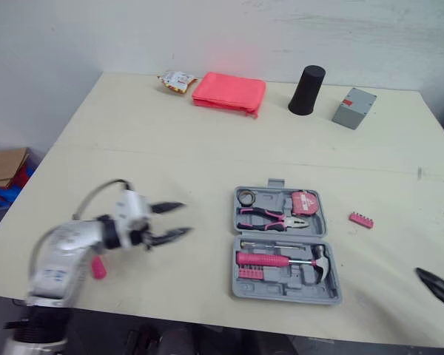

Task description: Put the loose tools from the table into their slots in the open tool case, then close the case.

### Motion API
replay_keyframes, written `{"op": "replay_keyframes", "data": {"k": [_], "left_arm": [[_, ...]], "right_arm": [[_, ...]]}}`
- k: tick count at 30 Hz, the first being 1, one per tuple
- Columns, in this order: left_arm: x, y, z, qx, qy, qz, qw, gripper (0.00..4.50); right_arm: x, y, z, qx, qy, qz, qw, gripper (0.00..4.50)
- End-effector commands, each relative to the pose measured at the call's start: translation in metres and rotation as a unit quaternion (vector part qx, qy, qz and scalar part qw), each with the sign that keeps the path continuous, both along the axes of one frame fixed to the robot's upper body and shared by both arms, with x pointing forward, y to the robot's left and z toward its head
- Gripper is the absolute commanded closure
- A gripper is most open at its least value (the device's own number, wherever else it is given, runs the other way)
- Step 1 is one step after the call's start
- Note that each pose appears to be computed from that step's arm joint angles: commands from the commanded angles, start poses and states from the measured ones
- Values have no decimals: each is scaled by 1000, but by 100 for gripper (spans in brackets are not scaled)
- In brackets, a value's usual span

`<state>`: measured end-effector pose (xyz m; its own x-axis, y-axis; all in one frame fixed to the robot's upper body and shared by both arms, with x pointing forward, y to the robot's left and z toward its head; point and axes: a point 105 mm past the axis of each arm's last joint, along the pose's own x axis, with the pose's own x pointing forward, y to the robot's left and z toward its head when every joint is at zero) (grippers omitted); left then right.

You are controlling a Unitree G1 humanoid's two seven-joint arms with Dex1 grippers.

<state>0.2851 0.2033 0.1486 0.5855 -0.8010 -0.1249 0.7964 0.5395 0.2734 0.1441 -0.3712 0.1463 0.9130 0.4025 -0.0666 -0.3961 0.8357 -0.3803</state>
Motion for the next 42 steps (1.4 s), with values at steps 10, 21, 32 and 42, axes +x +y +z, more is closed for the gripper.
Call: {"op": "replay_keyframes", "data": {"k": [10, 21, 32, 42], "left_arm": [[-63, 257, 20, 58, -37, 434, 898, 8], [-42, 206, 13, 34, -47, 330, 942, 8], [-5, 17, 23, -23, -13, 22, 999, 8], [-44, -96, 41, -58, 49, -215, 974, 8]], "right_arm": [[-87, -106, -24, -16, -5, -307, 952, 0], [-19, -67, -35, 18, 21, -198, 980, 0], [82, 13, -30, 58, 79, -8, 995, 0], [129, 16, -48, 43, 163, 72, 983, 0]]}}
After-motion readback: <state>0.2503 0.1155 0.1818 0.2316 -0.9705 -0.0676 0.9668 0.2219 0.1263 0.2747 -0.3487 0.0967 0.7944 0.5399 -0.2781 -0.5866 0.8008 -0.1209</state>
